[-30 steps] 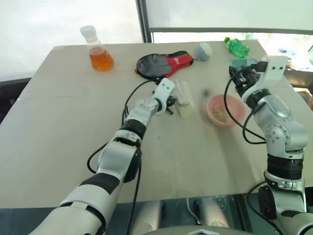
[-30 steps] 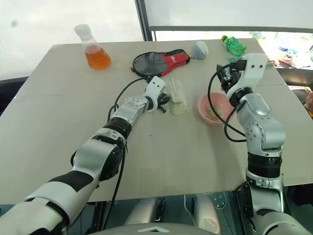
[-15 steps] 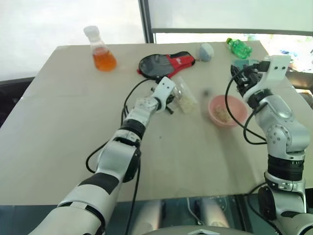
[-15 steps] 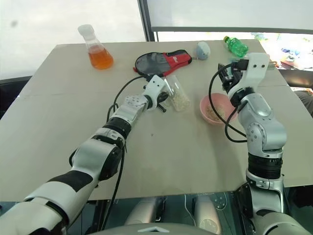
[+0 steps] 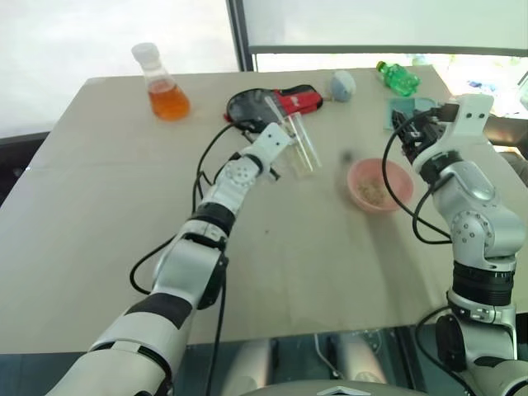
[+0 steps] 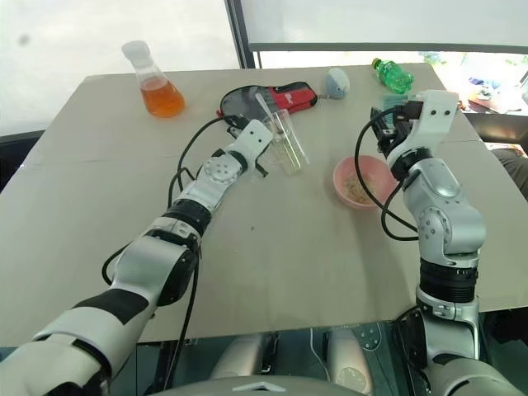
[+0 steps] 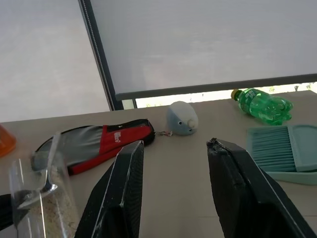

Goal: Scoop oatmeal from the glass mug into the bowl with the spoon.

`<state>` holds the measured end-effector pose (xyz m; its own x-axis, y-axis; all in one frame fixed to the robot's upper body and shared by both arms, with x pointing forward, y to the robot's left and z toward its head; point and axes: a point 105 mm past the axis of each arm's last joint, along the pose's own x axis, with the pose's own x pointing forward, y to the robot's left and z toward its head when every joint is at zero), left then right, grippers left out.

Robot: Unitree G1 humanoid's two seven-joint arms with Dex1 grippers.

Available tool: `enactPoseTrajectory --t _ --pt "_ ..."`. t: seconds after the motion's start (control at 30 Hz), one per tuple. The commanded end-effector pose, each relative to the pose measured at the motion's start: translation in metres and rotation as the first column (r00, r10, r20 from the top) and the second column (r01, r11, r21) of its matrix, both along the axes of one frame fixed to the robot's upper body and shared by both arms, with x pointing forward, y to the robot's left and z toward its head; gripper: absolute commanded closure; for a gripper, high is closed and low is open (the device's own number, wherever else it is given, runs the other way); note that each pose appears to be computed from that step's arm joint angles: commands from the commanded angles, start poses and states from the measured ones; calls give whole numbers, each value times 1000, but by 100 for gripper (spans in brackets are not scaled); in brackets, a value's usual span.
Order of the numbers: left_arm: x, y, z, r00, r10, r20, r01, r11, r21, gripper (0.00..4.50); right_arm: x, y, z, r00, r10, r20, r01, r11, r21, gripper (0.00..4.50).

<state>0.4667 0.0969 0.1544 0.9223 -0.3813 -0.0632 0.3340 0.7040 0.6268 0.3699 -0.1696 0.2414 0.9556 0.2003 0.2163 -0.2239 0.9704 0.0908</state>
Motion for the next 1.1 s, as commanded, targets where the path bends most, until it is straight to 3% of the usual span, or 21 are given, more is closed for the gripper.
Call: enactPoseTrajectory --t 0.03,0.4,0.67,0.87,1.1 --pt "-4 -10 28 988 -52 147 47 998 34 448 -5 1 16 998 7 64 -7 1000 -4 239" --pt "-21 6 53 904 -103 415 -26 956 294 448 -6 0 14 998 9 59 -8 1000 -5 239" --pt "-54 8 61 787 -183 590 -93 909 406 448 -7 -1 12 999 10 52 -10 1000 -6 239" --pt "-67 9 37 773 -157 615 -125 913 389 448 -6 1 11 999 17 45 -17 1000 -8 239" --pt "-73 6 30 751 -158 641 -138 911 388 448 -5 2 12 999 25 40 -24 1000 -15 239"
